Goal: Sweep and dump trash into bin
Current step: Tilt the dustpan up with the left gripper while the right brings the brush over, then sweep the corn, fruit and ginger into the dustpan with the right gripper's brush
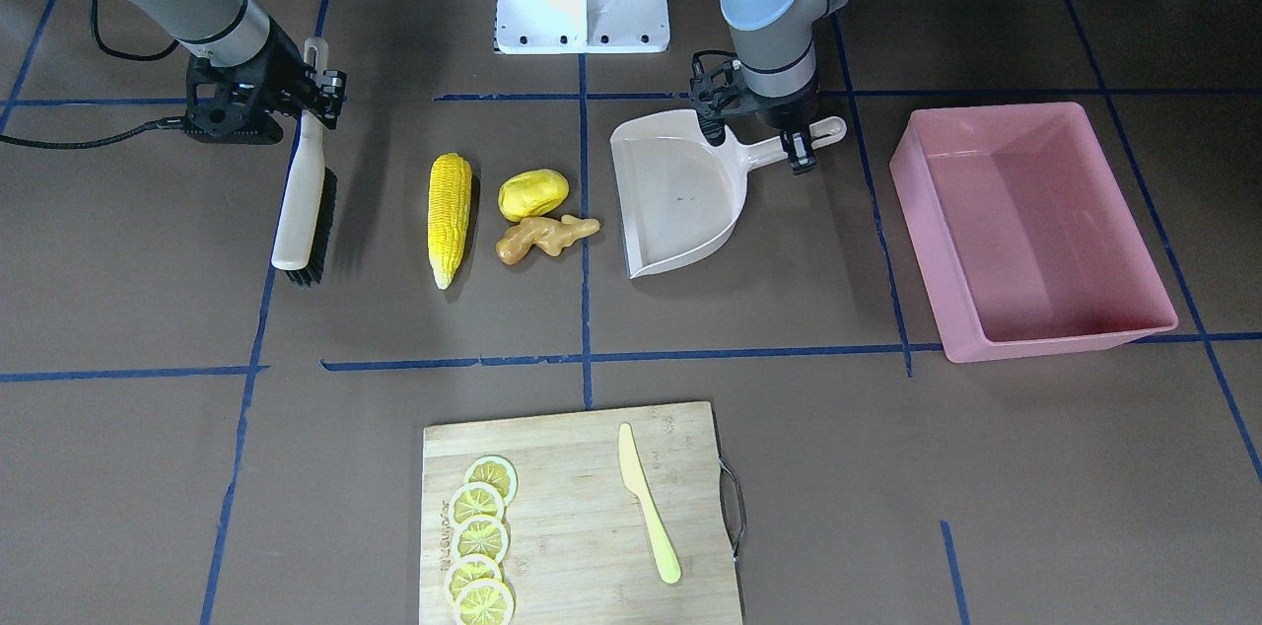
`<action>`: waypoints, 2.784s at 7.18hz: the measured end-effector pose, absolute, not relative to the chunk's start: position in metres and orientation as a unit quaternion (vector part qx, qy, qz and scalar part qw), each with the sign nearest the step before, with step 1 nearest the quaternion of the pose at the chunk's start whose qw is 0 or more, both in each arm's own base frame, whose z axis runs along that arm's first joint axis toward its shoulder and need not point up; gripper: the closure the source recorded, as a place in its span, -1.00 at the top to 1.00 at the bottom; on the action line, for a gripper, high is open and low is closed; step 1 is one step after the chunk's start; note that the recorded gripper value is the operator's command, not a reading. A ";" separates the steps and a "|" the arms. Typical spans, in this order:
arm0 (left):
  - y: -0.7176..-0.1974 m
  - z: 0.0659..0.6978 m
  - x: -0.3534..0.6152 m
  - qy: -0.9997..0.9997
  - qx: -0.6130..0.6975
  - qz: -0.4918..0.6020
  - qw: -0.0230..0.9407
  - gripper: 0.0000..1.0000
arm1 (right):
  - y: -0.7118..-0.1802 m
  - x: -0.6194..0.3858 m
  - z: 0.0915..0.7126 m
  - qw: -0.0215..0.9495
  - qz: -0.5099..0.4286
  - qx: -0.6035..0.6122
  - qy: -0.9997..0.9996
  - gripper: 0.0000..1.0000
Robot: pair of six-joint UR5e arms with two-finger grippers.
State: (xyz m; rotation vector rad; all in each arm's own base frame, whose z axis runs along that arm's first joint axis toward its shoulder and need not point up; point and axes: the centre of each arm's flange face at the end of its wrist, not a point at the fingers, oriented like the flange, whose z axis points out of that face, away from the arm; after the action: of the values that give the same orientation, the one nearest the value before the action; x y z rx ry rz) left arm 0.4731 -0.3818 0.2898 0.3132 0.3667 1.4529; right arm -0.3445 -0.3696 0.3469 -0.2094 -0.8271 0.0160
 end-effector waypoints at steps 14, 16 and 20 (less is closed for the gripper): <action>-0.377 0.296 0.483 0.176 0.126 0.664 0.715 -1.00 | -0.324 -0.512 0.281 0.946 -0.071 -0.079 -0.306 -1.00; -0.378 0.296 0.487 0.175 0.124 0.665 0.716 -1.00 | -0.323 -0.528 0.259 0.943 -0.079 -0.075 -0.316 -1.00; -0.383 0.288 0.499 0.174 0.123 0.665 0.716 -1.00 | -0.319 -0.544 0.230 0.936 -0.091 -0.068 -0.333 -1.00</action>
State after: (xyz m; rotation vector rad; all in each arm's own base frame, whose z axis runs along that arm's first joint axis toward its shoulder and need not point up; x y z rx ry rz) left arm 0.4995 -0.3832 0.2880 0.2728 0.3856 1.4726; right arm -0.5439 -0.3187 0.2298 -0.1385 -0.6804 -0.1853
